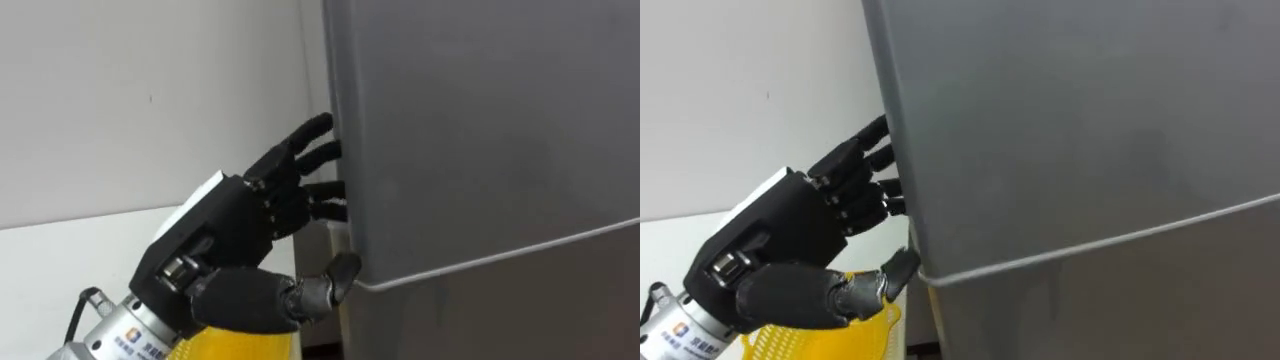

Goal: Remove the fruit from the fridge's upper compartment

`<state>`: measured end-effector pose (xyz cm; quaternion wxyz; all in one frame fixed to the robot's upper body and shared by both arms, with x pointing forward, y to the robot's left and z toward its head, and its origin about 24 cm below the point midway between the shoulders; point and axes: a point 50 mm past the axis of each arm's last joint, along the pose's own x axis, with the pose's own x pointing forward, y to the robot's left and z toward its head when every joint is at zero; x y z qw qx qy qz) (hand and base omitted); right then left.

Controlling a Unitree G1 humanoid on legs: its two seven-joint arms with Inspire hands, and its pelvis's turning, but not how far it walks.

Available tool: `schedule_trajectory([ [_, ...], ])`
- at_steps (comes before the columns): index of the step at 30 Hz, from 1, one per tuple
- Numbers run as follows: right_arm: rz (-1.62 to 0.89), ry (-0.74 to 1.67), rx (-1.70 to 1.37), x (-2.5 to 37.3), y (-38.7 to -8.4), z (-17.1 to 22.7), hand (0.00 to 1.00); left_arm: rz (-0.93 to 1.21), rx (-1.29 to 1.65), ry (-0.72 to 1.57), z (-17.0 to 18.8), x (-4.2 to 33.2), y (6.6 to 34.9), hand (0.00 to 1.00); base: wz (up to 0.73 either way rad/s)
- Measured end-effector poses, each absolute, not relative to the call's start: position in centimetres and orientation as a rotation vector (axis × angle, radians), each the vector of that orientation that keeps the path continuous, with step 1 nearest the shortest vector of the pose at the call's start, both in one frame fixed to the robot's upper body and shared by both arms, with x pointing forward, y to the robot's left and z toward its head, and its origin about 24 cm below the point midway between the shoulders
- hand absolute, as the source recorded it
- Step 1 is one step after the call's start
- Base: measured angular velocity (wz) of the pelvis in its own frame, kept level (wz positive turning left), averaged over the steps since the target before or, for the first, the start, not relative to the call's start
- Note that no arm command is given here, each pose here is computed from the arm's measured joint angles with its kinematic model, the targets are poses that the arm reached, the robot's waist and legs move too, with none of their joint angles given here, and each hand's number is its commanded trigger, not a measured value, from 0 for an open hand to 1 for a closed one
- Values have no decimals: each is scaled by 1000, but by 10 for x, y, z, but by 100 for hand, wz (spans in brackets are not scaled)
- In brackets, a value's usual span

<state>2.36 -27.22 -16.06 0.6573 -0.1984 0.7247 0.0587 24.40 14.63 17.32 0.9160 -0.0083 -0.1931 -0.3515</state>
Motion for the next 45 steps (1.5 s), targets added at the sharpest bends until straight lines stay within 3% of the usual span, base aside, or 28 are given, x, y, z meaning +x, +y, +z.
schedule_trajectory([
  [5,138,1634,-461,27,-273,-160,0,-723,-11,-380,172,244,145,96,1],
  [10,126,1637,-473,27,-279,-158,0,-795,-8,-374,170,242,137,62,0],
  [12,124,1636,-475,27,-280,-158,0,-816,-8,-369,169,242,133,1,0],
  [45,112,1634,-471,25,-280,-158,0,-1047,-5,-507,201,236,94,0,0],
])
